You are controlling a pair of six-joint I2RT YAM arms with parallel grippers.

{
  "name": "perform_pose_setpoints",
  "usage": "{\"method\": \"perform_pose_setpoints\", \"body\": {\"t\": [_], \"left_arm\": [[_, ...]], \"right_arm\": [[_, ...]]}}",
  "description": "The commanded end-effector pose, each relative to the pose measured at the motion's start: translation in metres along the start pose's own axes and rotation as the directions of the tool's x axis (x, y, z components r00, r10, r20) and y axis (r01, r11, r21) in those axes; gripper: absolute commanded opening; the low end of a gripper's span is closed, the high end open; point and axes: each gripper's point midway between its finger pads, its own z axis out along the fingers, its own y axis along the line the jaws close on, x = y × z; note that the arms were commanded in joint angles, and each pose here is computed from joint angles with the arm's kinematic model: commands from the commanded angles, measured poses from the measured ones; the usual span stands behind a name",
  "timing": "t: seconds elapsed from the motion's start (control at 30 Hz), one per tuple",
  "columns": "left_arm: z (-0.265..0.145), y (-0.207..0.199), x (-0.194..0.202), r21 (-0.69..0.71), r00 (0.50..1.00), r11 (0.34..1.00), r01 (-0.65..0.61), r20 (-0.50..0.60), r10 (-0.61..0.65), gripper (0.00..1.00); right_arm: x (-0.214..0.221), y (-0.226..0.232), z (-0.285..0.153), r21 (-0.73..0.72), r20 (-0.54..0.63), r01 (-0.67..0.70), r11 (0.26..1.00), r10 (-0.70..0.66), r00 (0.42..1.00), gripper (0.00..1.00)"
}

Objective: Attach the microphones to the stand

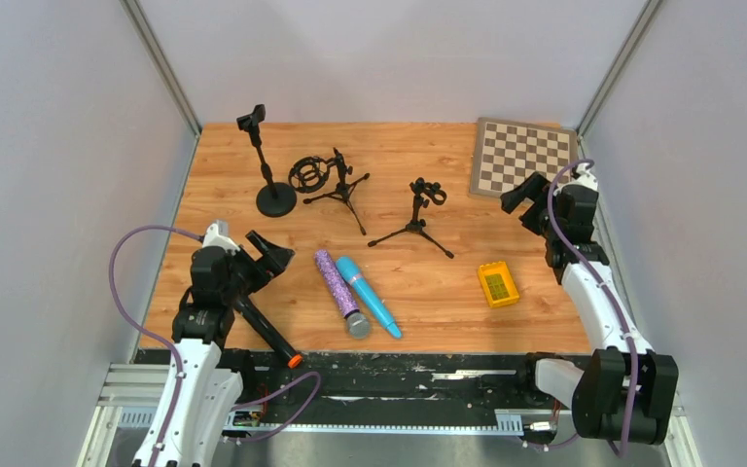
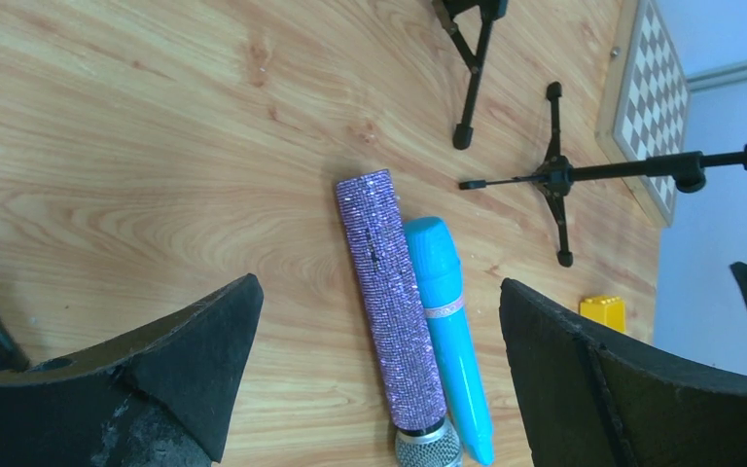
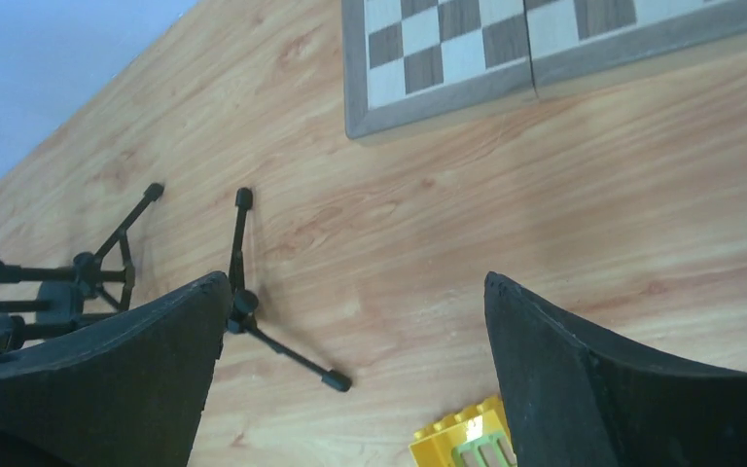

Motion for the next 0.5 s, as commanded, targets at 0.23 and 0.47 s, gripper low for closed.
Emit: {"method": "perform_pose_setpoints", "body": {"t": [0.23, 0.47], "left_arm": [[0.008, -0.017, -0.006, 0.041, 0.999, 0.999, 0.001, -0.05, 0.001, 1.0], [0.009, -0.026, -0.005, 0.004, 0.979, 0.999, -0.032, -0.201, 0.033, 1.0]], "right_arm": [[0.024, 0.037, -0.032, -0.245, -0.213, -0.189, 0.951, 0.138, 0.967, 1.0], [0.042, 0.047, -0.034, -0.316, -0.34, -0.242, 0.917, 0.129, 0.931, 1.0]]}}
